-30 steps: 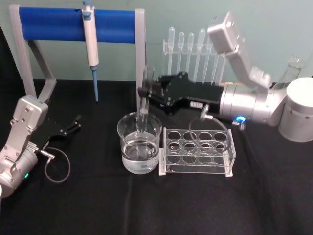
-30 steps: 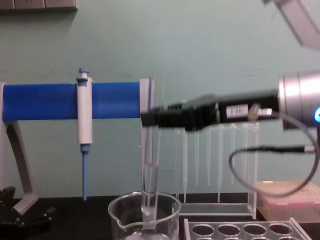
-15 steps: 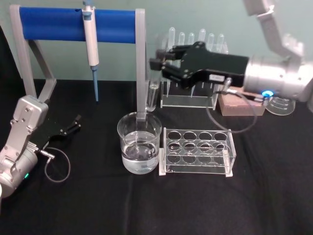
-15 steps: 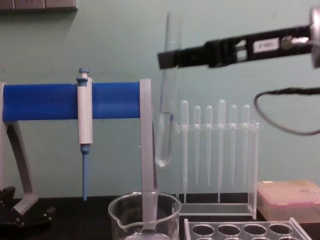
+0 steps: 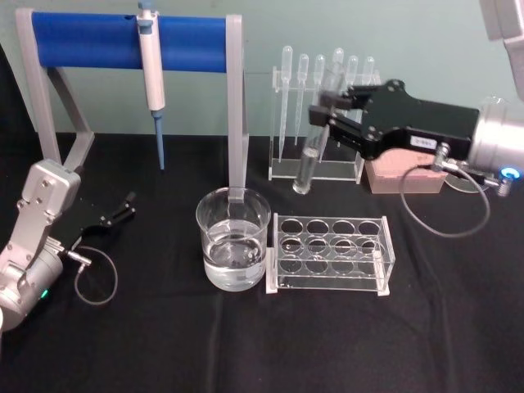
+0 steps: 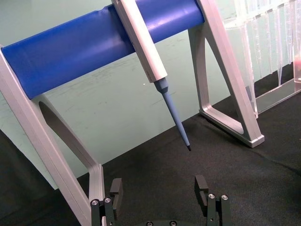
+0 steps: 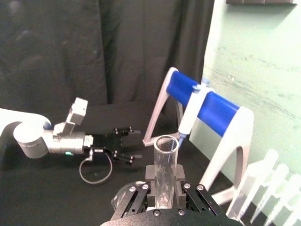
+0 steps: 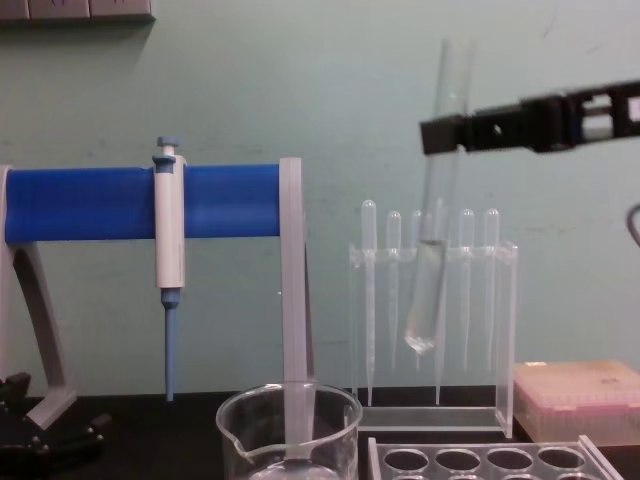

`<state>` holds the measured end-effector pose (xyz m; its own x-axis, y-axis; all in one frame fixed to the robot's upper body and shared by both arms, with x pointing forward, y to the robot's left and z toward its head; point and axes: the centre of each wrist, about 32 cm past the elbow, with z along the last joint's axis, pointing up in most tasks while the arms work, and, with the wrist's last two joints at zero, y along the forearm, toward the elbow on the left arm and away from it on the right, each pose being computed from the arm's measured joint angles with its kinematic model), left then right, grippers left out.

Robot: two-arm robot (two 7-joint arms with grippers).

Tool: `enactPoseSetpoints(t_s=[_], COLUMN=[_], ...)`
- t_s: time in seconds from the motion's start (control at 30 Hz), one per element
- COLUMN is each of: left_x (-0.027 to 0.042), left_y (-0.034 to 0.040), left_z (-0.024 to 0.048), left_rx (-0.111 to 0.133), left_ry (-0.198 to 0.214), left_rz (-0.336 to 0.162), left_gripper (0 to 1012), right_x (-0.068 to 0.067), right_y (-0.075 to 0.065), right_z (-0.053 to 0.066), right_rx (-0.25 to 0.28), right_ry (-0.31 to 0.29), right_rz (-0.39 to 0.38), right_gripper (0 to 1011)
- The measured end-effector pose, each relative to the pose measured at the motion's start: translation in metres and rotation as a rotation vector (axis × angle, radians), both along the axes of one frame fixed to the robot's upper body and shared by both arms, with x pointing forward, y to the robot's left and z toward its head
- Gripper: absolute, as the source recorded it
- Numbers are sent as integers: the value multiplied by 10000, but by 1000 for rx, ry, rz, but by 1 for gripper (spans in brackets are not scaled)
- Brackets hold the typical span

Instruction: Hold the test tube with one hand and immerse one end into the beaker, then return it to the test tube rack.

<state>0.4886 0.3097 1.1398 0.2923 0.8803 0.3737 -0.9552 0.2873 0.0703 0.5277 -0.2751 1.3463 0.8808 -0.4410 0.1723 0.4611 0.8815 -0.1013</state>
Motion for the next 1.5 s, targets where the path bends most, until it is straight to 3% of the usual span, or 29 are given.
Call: enactPoseSetpoints(t_s=[0.27, 0.57, 1.5], left_x=[0, 0, 0], left_y=[0, 0, 0], left_z=[0, 0, 0], left_rx=[0, 0, 0], left_ry=[0, 0, 0], left_rz=[0, 0, 0], left_gripper=[1000, 1000, 1000], right_x=[-71, -101, -101], right_y=[-132, -149, -153], right_z=[-179, -341, -627], right_rx=[-14, -27, -52], right_ry=[25, 40, 75], right_rz=[-19, -35, -47], right_gripper=[242, 242, 242])
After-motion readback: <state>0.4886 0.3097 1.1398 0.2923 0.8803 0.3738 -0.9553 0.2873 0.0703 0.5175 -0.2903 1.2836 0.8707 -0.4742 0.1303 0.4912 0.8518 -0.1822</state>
